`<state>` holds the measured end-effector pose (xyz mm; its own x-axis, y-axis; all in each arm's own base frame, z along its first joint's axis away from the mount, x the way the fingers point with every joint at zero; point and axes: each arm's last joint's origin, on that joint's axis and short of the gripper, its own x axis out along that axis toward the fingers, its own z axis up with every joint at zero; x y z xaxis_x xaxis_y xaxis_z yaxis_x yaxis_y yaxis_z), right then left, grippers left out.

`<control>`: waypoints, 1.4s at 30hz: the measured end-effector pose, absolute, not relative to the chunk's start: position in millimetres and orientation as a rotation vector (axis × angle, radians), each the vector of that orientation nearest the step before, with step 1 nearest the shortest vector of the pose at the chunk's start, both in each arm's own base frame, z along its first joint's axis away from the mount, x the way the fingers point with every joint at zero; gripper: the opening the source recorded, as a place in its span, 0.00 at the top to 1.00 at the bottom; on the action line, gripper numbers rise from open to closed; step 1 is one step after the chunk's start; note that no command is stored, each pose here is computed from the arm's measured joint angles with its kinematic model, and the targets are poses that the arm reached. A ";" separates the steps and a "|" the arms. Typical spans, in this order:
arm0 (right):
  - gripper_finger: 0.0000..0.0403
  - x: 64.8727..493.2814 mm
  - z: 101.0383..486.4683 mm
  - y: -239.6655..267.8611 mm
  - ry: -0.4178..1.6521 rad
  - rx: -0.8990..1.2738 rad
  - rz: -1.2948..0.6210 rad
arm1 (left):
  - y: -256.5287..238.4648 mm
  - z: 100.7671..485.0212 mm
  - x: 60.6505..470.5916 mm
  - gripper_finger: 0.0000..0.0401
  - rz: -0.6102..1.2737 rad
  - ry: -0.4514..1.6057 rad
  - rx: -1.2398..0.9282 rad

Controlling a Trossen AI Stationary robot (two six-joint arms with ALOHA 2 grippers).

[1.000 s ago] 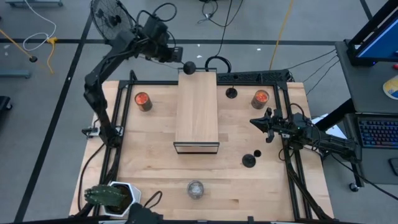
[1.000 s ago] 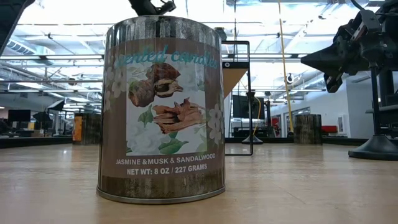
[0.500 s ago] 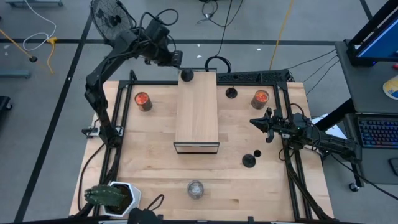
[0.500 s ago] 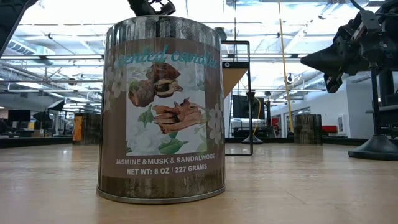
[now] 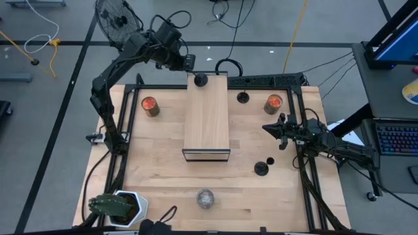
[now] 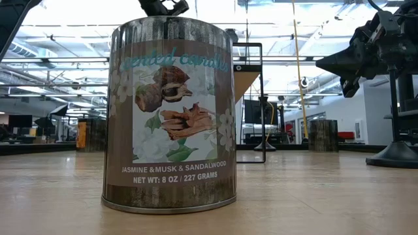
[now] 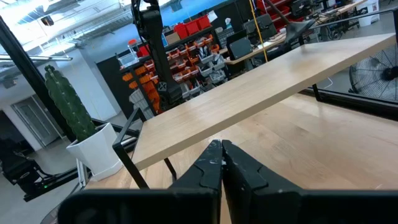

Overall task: Pick & Place candle stick holders
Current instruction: Put the left candlestick holder on the shelf

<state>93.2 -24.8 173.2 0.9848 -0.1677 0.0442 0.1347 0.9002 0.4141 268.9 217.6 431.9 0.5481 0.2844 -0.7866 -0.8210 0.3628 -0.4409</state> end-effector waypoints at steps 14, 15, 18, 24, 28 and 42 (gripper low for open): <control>1.00 93.2 173.3 -24.8 -0.081 0.423 -0.156 | 217.1 428.6 264.7 0.98 0.835 0.712 -0.958; 1.00 93.2 173.4 -24.8 -0.081 0.422 -0.156 | 216.3 428.1 264.5 0.98 0.842 0.721 -0.956; 1.00 93.2 173.4 -24.8 -0.082 0.422 -0.156 | 215.1 428.1 265.6 0.98 0.850 0.721 -0.946; 1.00 93.2 173.4 -24.8 -0.082 0.422 -0.156 | 215.9 430.1 268.6 0.98 0.833 0.687 -0.943; 1.00 93.2 173.4 -24.8 -0.082 0.422 -0.156 | 216.0 430.1 268.4 0.98 0.835 0.687 -0.945; 1.00 93.2 173.4 -24.8 -0.082 0.422 -0.155 | 215.5 429.6 268.4 0.93 0.823 0.698 -0.940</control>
<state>93.2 -24.8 173.4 0.9848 -0.1671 0.0469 0.1331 0.9005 0.4140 268.4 215.5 429.6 0.5108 0.2937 -0.8080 -0.8451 0.3443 -0.4090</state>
